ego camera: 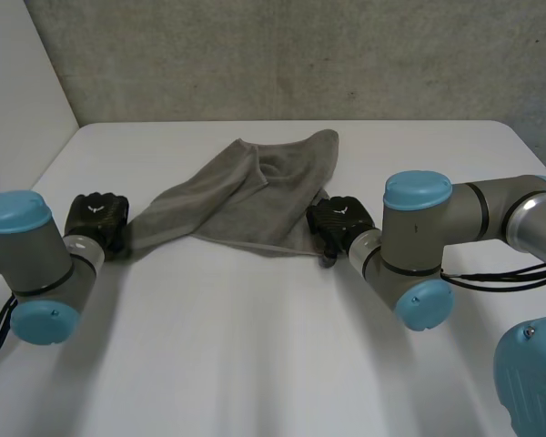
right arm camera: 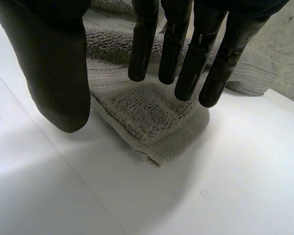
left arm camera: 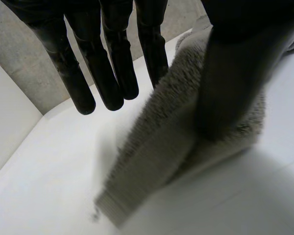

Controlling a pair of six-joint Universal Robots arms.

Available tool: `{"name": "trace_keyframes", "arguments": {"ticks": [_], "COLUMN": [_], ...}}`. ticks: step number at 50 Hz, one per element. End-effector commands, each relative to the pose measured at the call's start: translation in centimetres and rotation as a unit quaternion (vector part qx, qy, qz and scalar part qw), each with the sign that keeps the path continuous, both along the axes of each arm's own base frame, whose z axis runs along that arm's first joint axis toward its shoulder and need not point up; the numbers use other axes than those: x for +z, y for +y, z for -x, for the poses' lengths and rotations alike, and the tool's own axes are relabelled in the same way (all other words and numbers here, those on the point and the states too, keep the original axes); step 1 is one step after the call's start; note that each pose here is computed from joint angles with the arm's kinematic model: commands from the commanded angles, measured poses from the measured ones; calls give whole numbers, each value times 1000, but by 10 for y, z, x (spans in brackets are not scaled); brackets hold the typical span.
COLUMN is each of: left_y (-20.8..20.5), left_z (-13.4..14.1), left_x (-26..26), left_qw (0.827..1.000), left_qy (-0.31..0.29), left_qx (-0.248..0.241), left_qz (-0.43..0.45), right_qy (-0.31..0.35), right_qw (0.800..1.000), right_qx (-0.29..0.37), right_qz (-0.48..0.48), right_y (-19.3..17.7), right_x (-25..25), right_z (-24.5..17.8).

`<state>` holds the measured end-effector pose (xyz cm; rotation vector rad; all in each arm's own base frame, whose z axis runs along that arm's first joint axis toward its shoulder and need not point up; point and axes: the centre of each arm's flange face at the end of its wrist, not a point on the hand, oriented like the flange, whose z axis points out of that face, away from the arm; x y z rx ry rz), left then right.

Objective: Fold the towel.

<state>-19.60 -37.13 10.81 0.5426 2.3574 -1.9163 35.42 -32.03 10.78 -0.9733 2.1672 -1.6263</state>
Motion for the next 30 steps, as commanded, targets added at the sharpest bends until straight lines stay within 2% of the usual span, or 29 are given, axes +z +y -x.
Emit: {"name": "trace_keyframes", "arguments": {"ticks": [1, 10, 30], "left_y": [0, -6, -9], "left_z": [0, -8, -12], "left_x": [3, 7, 13], "left_qw": [1000, 1000, 1000], "left_qy": [2, 5, 9], "left_qx": [0, 11, 18], "left_qz": [3, 9, 15], "right_qy": [0, 0, -9], "right_qw": [1000, 1000, 1000], "right_qx": [-2, 15, 8], "right_qz": [2, 3, 22], "right_y": [-4, 6, -5], "right_x": [-6, -10, -7], "right_z": [-2, -15, -21]}}
